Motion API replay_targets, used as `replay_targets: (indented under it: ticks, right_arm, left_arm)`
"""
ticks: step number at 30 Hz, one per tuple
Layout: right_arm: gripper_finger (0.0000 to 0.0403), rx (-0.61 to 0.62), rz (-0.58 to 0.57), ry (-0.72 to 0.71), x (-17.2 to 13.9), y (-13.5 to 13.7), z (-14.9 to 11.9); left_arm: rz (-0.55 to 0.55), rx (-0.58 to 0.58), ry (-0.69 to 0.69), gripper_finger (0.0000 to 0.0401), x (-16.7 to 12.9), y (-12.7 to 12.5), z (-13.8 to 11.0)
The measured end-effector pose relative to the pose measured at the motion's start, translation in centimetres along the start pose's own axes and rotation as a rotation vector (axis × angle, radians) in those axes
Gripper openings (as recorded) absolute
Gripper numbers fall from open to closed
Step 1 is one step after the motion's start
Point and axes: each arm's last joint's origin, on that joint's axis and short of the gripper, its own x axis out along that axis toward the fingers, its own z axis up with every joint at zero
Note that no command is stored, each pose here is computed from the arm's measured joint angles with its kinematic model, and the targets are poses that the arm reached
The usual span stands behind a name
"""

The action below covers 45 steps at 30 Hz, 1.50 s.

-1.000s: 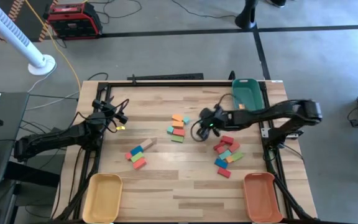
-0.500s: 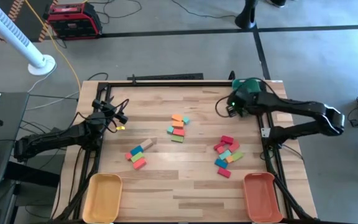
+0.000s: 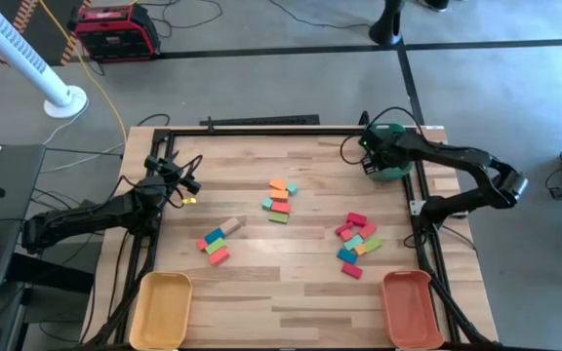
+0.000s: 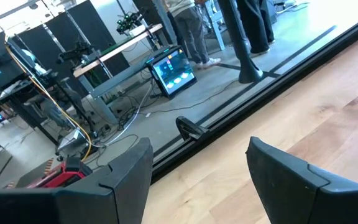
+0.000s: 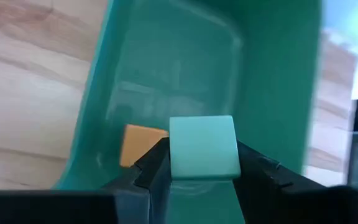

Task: Sort blocks by size
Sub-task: Put the blue square block into the green bin

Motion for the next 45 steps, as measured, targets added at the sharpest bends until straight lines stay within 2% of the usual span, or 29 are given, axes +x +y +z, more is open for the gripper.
replay_targets:
  ticks: [5, 14, 19, 24, 28, 31, 38, 45]
  right_arm:
    - [0.0191, 0.010, 0.020, 0.013, 1.1, -0.3, 0.0]
    - [0.0231, 0.015, 0.051, -0.054, 0.1, -0.9, 0.2]
    - [0.0236, -0.065, 0.167, -0.154, -1.6, 0.1, 0.2]
    - [0.0236, -0.185, 0.379, -0.302, -4.2, 2.8, -0.3]
    - [0.0236, -0.314, 0.577, -0.418, -6.2, 5.9, -1.0]
    - [0.0237, -0.399, 0.666, -0.494, -7.2, 8.4, -1.8]
    - [0.0237, -0.449, 0.792, -0.540, -6.5, 13.7, -2.7]
    - [0.0237, -0.483, 0.852, -0.517, -4.4, 17.8, -2.7]
  left_arm:
    - [0.000, 0.000, 0.000, 0.0247, 0.0, 0.0, 0.0]
    - [0.000, 0.000, 0.000, 0.0247, 0.0, 0.0, 0.0]
    - [0.000, 0.001, 0.000, 0.0247, 0.0, 0.0, 0.0]
    - [0.000, 0.001, 0.000, 0.0247, 0.0, 0.0, 0.0]
    - [0.000, 0.000, 0.000, 0.0247, 0.0, 0.0, 0.0]
    - [0.000, 0.000, 0.000, 0.0247, 0.0, 0.0, 0.0]
    - [0.000, 0.000, 0.000, 0.0247, 0.0, 0.0, 0.0]
    - [0.000, 0.000, 0.000, 0.0247, 0.0, 0.0, 0.0]
